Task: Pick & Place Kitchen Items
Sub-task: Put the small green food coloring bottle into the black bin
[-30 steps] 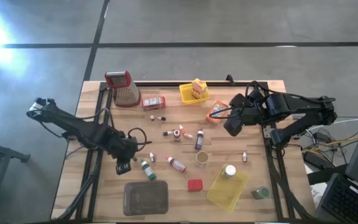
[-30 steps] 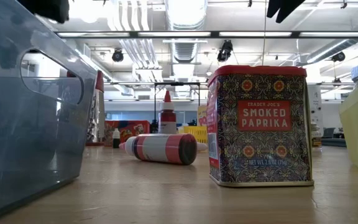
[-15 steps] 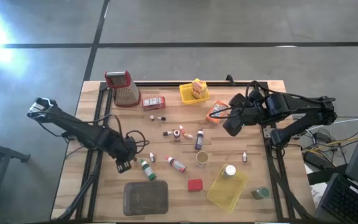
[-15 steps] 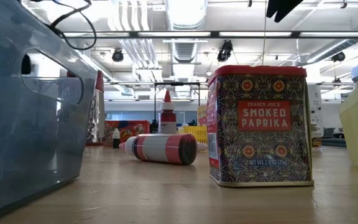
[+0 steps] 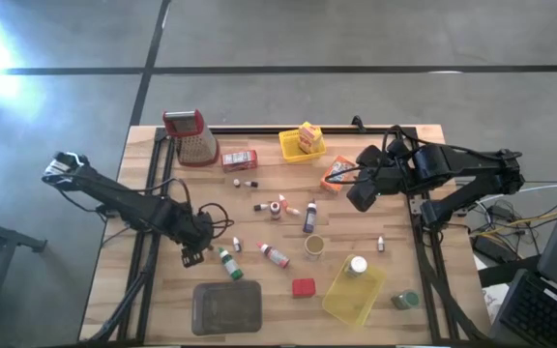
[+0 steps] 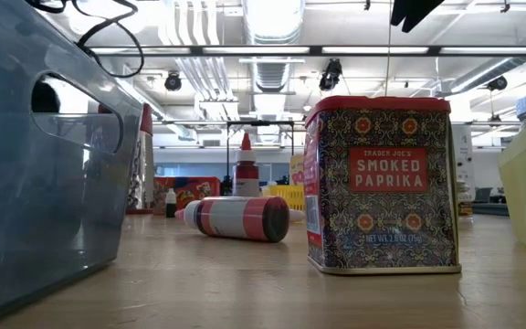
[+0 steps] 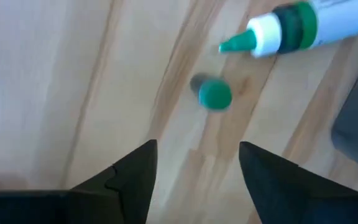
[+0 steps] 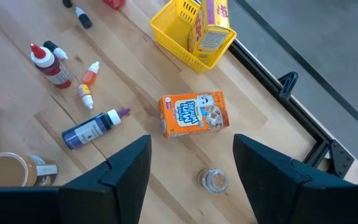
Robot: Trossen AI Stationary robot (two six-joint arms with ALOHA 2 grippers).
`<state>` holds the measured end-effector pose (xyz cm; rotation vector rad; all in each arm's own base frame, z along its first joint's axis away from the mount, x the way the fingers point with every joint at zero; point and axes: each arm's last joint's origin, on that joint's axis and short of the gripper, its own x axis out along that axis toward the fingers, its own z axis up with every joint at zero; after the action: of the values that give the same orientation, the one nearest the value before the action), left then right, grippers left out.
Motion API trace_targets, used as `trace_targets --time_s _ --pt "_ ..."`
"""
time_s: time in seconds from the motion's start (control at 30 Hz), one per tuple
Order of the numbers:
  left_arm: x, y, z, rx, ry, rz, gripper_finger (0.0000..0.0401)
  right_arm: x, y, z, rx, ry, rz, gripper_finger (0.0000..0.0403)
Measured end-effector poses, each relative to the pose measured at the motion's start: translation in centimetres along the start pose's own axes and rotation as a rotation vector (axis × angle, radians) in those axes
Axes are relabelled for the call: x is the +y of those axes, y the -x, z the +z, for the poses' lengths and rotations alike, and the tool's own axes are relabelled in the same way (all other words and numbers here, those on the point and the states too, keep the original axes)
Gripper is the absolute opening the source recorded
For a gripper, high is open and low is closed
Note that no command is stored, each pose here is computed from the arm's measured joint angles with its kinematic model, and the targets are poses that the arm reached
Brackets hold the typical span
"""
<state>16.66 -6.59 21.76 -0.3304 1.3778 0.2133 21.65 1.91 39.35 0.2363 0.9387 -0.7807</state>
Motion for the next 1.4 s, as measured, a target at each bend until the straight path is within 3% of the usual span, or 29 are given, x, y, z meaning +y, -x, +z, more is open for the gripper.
trace_targets --time_s 0.17,0.6,1.4 --pt "0.0 0.0 0.4 -0.085 -0.047 0.043 0.0234 0.0 0.0 0.0 0.0 -0.001 0.0 0.0241" --pt "-0.2 -1.3 0.5 -0.136 -0.057 0.002 0.0234 0.0 0.0 0.0 -0.002 -0.002 0.002 0.0287" --pt "0.4 -3.4 -0.2 -0.134 -0.069 -0.003 0.022 0.2 0.0 0.2 -0.015 -0.014 0.016 0.0363"
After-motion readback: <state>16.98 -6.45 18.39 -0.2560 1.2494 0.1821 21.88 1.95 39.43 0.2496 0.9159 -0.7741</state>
